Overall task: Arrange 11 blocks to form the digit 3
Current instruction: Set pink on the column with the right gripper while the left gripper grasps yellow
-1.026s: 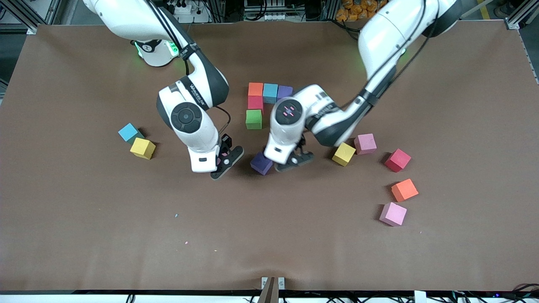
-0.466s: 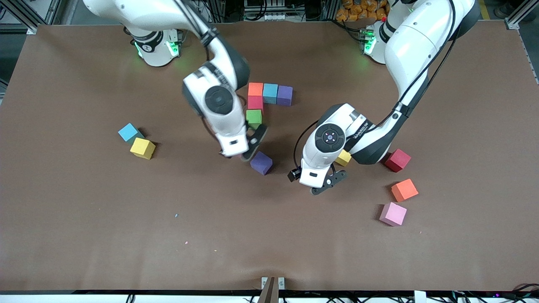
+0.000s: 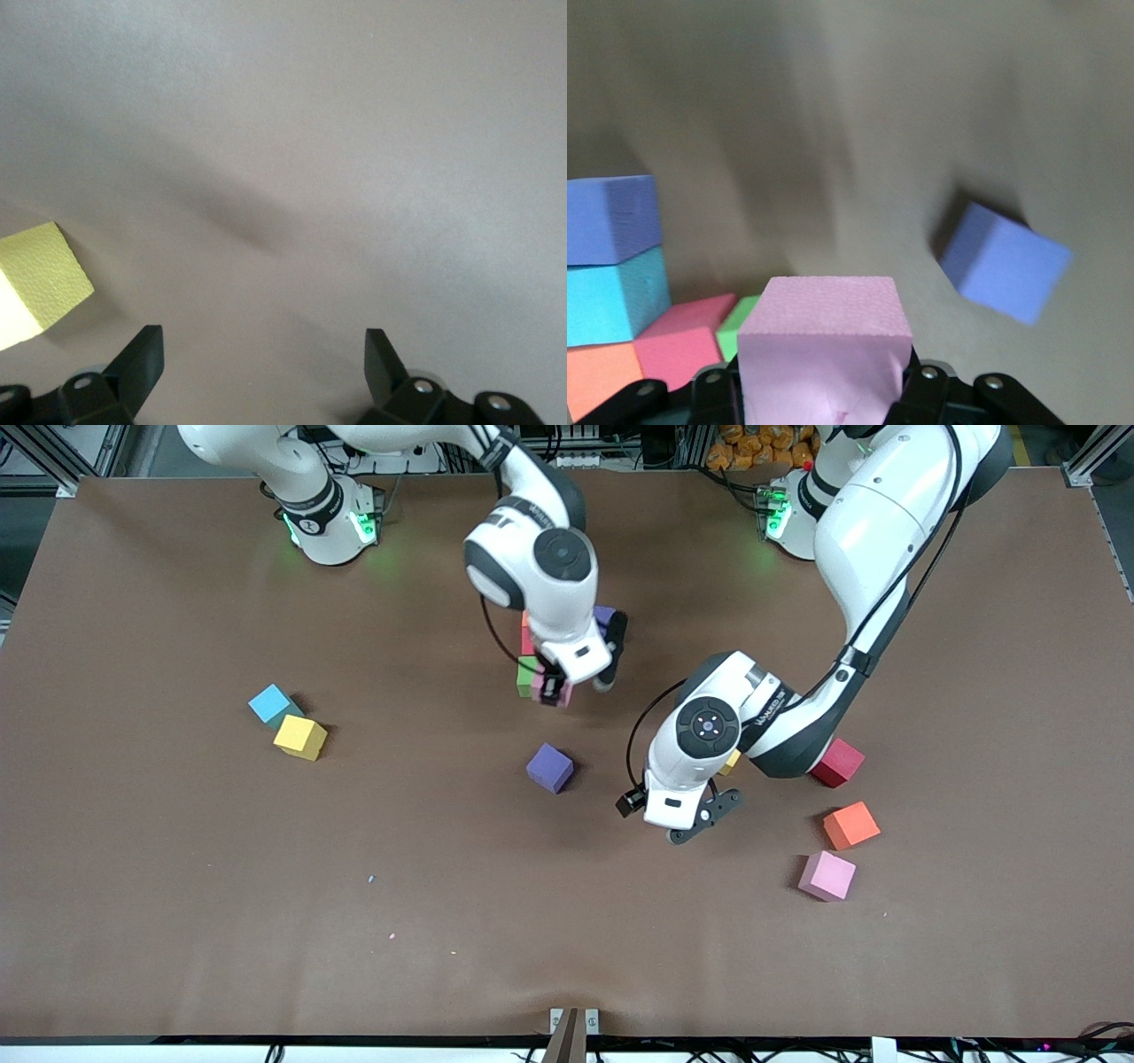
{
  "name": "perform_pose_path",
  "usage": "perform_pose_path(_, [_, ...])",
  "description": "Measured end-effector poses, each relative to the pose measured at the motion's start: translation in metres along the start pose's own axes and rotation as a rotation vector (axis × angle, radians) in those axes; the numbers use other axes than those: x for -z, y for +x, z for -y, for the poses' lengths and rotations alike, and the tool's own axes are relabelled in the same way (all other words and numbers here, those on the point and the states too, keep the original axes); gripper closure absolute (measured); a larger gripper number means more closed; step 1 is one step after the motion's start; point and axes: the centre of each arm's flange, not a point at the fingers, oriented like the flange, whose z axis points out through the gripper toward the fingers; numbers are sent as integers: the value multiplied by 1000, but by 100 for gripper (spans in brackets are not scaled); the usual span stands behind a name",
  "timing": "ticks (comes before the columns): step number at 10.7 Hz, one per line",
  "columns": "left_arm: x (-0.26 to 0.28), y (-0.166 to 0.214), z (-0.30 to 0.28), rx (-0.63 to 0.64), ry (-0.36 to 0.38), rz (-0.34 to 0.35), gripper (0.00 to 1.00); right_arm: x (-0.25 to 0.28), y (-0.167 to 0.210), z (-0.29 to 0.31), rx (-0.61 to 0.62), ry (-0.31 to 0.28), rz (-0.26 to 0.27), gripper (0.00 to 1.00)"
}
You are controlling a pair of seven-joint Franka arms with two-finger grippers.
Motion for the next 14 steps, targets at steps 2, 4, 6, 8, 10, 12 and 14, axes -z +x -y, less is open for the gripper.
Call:
perform_pose_path(2, [0,21,12,25,19,-1,0,-22,8,24,114,-18,-27,41])
perform_pose_path(4, [-1,26,22,22,74,13,0,-42,11,41,159,-17,-27,41])
perform_pose_path(6, [4,23,31,22,139,22,0,-57,16,53,181,-10,-18,44])
perform_pose_path(8, [15,24,50,28,173,10,0,-72,20,60,192,-7,-16,44])
perform_pose_path(10, [25,13,69,19,206,-9,0,-84,19,59,191,-4,-13,44])
perform_pose_path(12, [23,17,90,30,175,-18,0,-97,14,58,183,-5,-11,44])
perform_pose_path(14, [15,18,107,36,105,-33,0,-106,8,56,167,-4,-9,44])
